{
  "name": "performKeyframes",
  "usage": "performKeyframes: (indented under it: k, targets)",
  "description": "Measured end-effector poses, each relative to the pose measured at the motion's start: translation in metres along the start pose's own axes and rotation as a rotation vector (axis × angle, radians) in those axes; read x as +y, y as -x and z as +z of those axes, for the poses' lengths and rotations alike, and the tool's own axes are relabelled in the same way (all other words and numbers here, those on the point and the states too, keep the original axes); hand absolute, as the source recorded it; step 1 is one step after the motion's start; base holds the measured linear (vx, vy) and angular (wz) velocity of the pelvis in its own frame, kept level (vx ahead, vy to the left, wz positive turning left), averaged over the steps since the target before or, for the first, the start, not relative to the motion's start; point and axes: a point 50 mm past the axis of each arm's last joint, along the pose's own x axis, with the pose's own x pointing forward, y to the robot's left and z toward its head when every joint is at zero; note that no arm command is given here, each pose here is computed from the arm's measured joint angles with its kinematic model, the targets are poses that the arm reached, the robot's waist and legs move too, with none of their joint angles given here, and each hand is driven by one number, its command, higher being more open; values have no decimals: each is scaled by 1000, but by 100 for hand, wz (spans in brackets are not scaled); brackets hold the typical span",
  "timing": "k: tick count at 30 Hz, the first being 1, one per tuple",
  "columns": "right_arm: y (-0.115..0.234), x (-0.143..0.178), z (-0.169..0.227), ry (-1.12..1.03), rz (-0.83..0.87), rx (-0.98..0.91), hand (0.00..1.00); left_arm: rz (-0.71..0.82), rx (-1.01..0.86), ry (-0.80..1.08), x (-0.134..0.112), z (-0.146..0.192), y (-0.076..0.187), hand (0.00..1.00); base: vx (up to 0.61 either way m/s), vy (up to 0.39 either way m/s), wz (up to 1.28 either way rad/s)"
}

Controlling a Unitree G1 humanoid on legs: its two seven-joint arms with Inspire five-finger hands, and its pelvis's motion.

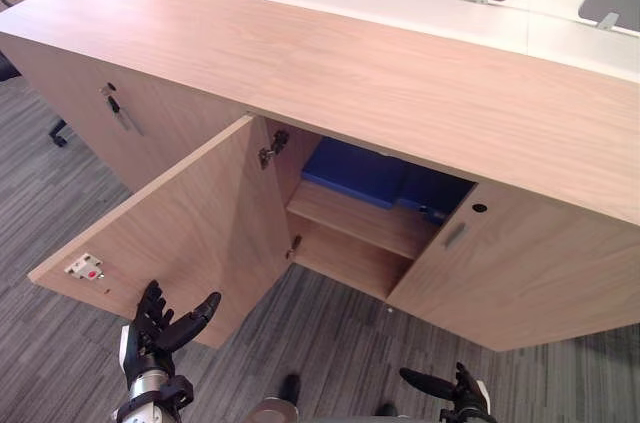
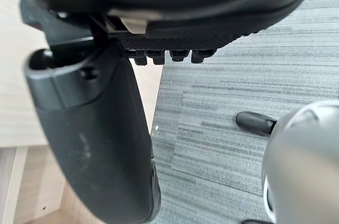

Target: Walk over to the cabinet, pick up the folder, carry it to the office cabinet, place the folder inside the office cabinet, then close the office cabinet door

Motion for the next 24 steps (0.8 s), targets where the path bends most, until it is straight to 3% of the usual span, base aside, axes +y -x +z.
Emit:
performKeyframes:
  k: [15,24]
  targets:
    - [-2,5,14,-7,4,-40,100,213,-11,149,25,-3,7,100,7,-9,6]
    - [1,-2,-1,0,-11,2,100,280,-210,77,50,48,-3,100,0,0,0]
